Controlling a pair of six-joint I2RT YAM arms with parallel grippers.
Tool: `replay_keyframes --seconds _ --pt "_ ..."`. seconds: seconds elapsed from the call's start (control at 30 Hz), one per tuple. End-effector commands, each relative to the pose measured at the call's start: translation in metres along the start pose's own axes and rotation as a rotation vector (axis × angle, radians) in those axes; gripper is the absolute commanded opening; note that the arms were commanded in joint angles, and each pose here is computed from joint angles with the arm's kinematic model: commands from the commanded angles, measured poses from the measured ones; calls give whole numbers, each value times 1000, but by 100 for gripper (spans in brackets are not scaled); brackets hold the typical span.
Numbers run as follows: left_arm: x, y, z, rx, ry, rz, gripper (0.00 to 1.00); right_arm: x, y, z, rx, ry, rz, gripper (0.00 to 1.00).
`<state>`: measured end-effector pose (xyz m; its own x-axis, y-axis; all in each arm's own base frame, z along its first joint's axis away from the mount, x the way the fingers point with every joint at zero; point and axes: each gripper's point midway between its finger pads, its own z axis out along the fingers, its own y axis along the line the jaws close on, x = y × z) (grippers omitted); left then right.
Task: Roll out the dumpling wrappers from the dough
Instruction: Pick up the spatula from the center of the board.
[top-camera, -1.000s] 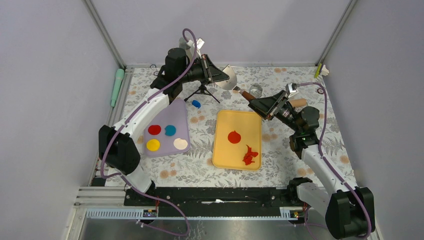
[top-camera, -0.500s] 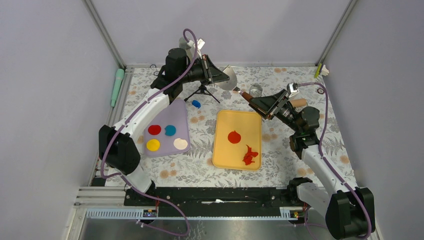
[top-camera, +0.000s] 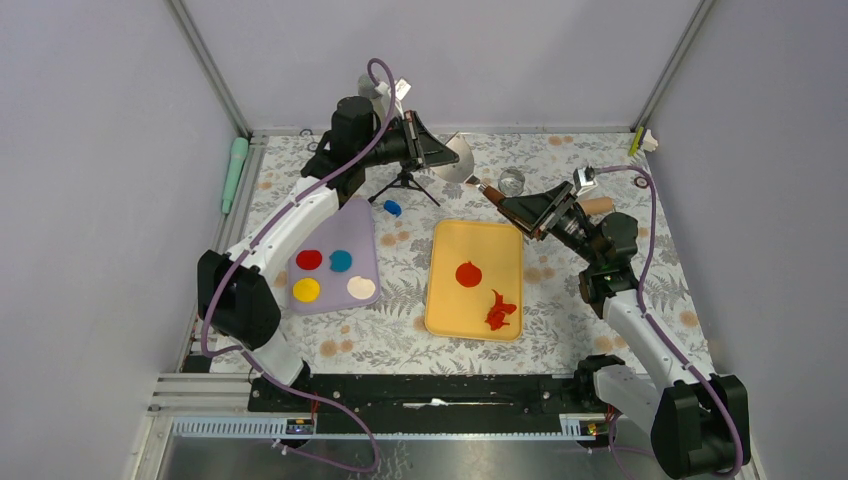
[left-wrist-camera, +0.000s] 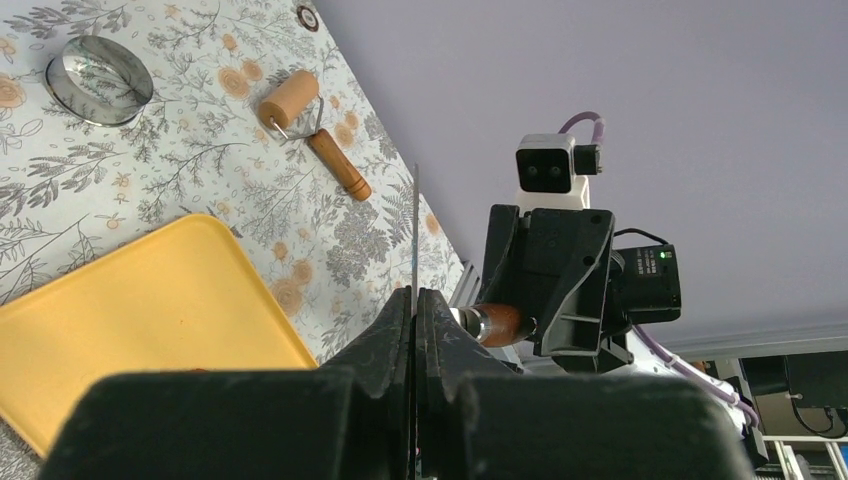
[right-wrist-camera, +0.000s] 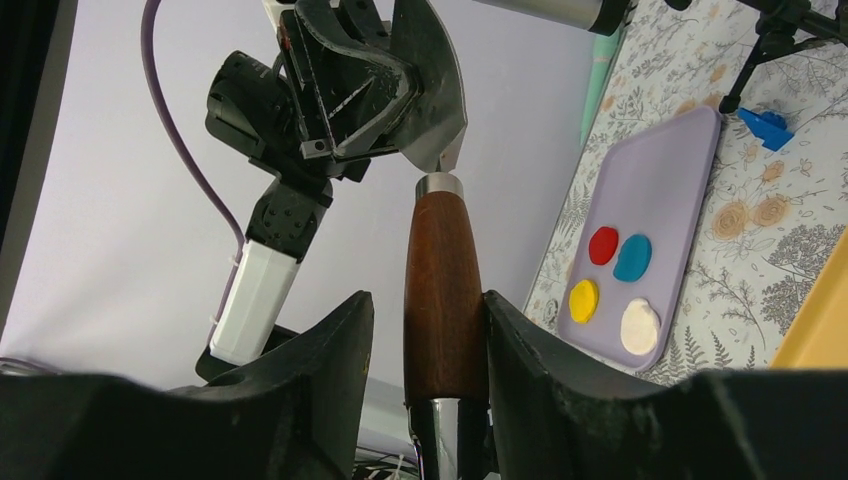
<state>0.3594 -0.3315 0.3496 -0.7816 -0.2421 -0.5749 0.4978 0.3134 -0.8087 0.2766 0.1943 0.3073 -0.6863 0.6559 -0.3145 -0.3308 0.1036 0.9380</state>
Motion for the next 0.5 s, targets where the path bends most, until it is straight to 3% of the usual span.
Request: replay_keyframes --seconds 0.0,0.17,0.27,0.37,0.47 --pt "-9 -20 -7 47 -21 72 0 -3 12 1 -38 -18 -56 51" --pt "-7 -21 -7 55 -6 67 0 -4 11 2 -34 -24 -52 51" --pt "-6 -21 -6 59 0 61 0 -4 11 3 -37 -22 -44 46" --pt "-6 -21 -6 58 -3 59 0 -4 11 4 -35 -11 -41 34" --pt "-7 -21 -6 61 -3 58 0 -3 12 4 -35 -2 -41 36"
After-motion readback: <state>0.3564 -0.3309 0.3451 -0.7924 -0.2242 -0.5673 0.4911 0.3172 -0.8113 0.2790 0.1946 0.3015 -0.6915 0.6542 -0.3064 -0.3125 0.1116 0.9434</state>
